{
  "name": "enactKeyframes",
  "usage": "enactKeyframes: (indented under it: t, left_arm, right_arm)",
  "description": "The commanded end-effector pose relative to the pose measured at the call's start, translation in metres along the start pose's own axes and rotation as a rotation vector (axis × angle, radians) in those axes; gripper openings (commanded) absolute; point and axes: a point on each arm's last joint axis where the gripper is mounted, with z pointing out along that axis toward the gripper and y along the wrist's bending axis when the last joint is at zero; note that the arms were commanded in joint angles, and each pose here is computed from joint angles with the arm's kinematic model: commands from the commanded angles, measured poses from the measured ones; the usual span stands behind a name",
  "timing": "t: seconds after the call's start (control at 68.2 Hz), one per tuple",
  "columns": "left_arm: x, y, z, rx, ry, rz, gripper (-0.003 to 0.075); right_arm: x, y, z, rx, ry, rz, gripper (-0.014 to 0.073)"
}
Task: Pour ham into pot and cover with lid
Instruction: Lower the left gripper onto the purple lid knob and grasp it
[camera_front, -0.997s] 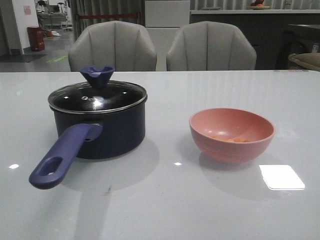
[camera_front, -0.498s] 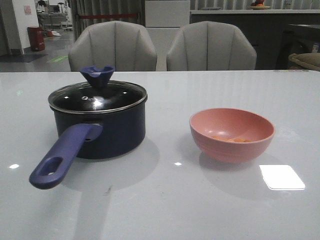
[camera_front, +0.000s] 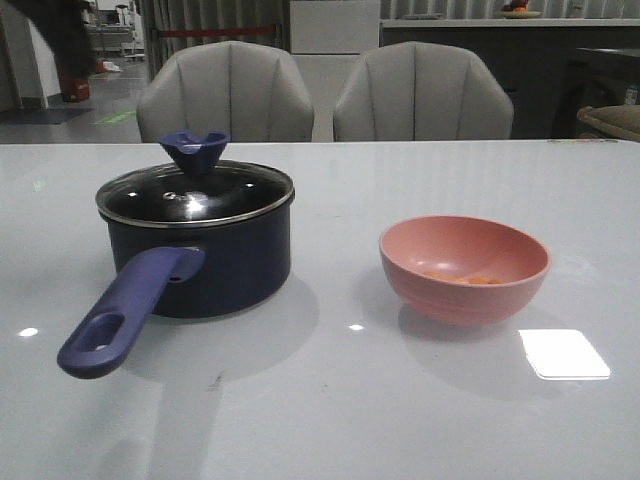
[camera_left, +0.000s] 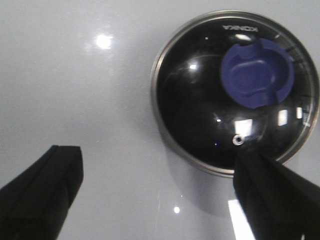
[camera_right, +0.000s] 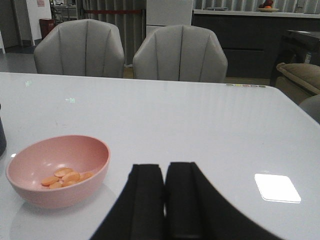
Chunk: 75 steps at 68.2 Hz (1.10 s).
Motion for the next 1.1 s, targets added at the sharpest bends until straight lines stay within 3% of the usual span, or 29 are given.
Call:
enactKeyframes:
  t: [0.0,0.352,0.616,1.085]
  left_arm:
    - [-0.022,-0.023,-0.005,0.048,-0.074,0.006,0.0657]
    - [-0.059,-0.06,0.031,0.06,0.001,-0.008,0.0657]
    - [-0.068,-0.061,0.054,-0.003,0.076,-0.04,0.0657]
    - [-0.067,-0.066,0.077,0.023,0.113,-0.065,0.065]
  right_arm:
    - [-0.01,0.001,-0.002,-0.004,-0.106,-0.009,0.0159]
    - [-0.01,0.001,-0.002,-0.004,-0.106,-0.009,0.0159]
    - [-0.01,0.001,-0.002,-0.004,-0.106,-0.009,0.0159]
    - [-0.01,0.001,-0.002,-0.004,-0.106,-0.009,0.0159]
